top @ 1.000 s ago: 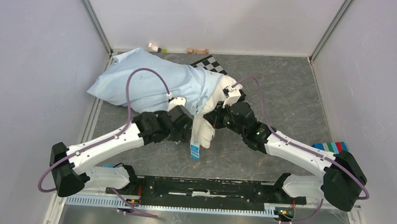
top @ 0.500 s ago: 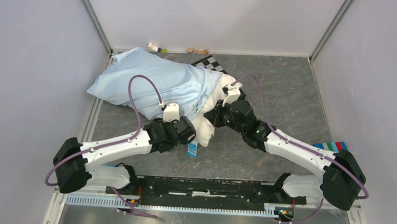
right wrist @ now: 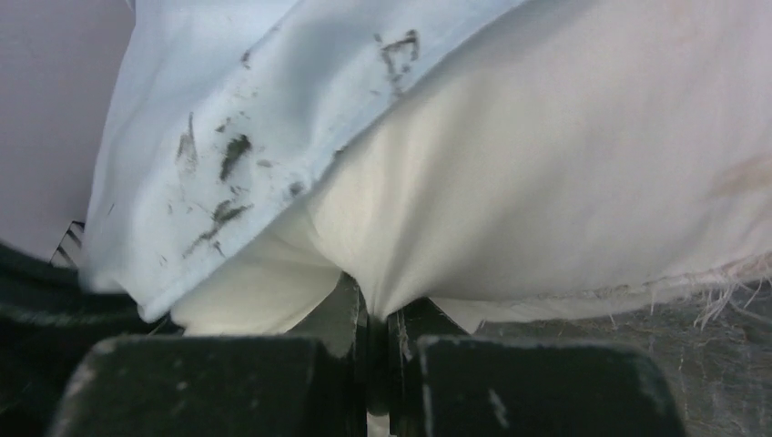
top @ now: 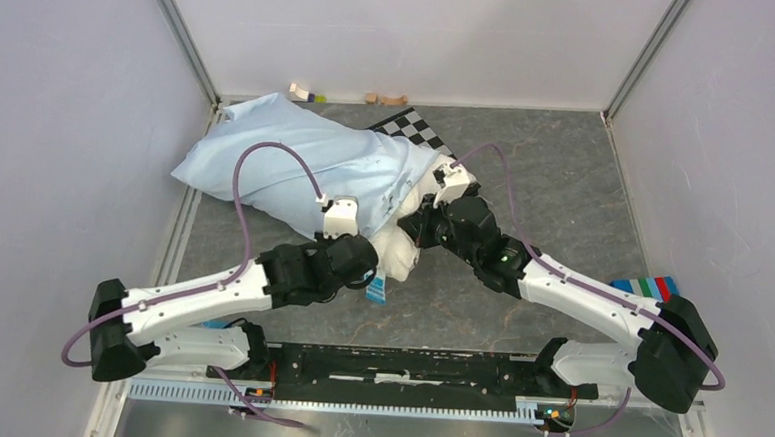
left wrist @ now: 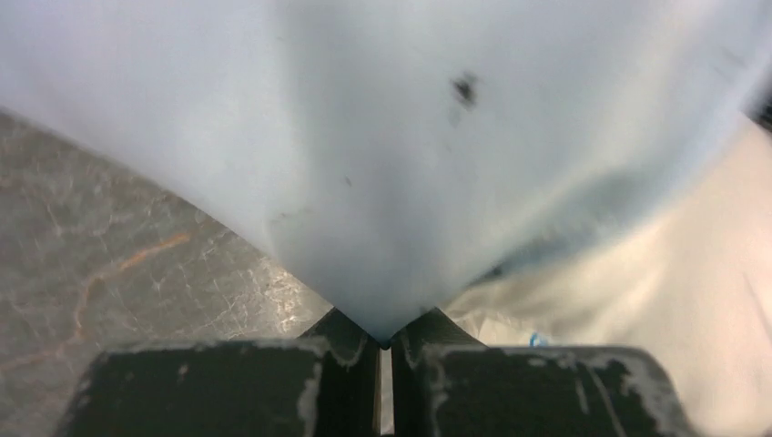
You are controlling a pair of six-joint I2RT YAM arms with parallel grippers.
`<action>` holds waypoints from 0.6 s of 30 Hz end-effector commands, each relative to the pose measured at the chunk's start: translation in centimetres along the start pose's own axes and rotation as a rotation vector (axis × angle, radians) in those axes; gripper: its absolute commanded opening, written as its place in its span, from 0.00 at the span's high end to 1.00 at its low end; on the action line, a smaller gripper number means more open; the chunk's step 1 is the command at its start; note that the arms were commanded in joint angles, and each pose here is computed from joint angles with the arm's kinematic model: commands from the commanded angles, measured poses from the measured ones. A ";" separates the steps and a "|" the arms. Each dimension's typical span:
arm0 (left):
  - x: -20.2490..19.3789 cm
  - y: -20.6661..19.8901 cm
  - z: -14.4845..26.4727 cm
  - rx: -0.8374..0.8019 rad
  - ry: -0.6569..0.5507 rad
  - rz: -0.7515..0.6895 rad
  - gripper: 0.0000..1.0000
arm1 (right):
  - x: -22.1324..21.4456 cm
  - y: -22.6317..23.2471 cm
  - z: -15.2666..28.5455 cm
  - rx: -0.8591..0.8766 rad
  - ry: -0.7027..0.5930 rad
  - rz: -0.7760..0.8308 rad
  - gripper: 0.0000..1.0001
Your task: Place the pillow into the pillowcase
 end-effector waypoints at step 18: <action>15.3 -7.6 14.6 -0.600 -0.187 -0.186 0.98 | 3.8 0.7 1.9 -0.139 -0.278 0.011 1.00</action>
Point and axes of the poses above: each gripper's point midway between its finger pads, its own z axis back along the fingers, its own y axis along the line the jaws close on, x = y × z, the point moved 3 cm from there along z, back along the fingers, and after that the axes turned 8 degrees about -z, right-handed, at the moved point
